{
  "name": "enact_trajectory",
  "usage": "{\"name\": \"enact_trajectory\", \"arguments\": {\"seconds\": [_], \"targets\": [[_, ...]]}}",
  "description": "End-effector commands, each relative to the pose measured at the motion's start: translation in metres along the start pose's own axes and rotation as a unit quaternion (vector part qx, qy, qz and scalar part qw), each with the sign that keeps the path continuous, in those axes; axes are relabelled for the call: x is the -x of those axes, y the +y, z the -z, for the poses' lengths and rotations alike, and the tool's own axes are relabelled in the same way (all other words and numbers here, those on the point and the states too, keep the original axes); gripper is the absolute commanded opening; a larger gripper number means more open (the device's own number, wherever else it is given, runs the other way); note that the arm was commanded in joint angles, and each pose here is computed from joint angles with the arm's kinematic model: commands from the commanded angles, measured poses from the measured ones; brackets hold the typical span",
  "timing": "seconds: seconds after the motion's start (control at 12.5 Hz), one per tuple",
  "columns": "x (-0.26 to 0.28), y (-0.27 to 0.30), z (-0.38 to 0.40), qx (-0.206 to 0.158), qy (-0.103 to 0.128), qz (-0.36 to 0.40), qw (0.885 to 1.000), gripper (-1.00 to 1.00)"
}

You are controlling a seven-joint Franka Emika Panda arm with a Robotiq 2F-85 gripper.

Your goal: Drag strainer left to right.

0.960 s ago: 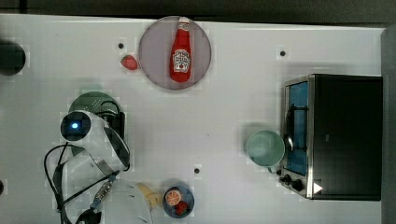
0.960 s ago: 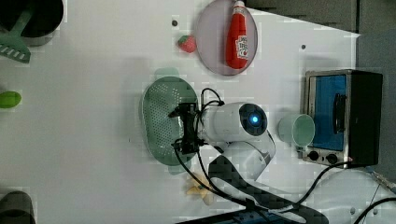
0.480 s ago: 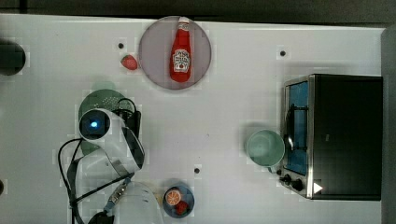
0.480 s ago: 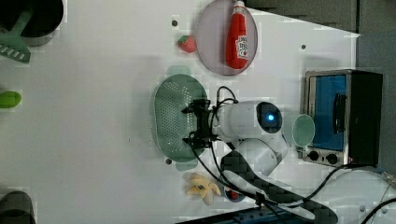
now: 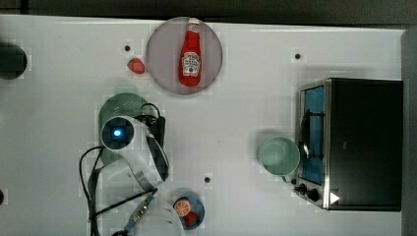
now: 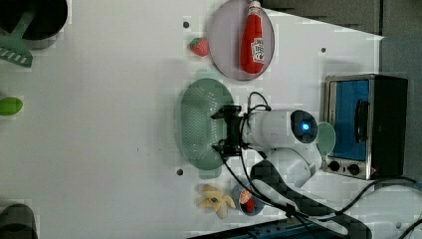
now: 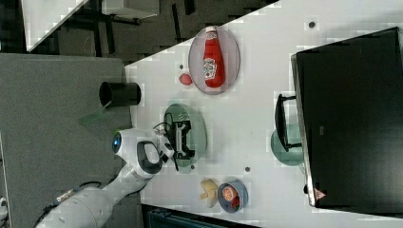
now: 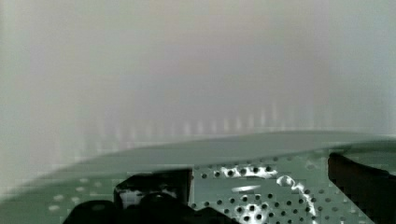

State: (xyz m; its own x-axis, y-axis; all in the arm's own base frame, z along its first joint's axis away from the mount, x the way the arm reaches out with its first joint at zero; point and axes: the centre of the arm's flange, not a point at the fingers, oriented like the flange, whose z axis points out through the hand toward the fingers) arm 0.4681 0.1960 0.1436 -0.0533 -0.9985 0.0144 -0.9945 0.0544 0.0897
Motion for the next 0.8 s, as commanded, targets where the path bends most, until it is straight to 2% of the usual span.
{"name": "enact_trajectory", "arguments": {"seconds": [0.08, 0.8], "targets": [[-0.055, -0.015, 0.01, 0.003, 0.013, 0.012, 1.0, 1.0], [-0.161, -0.029, 0.011, 0.003, 0.038, 0.041, 0.998, 1.0]]}}
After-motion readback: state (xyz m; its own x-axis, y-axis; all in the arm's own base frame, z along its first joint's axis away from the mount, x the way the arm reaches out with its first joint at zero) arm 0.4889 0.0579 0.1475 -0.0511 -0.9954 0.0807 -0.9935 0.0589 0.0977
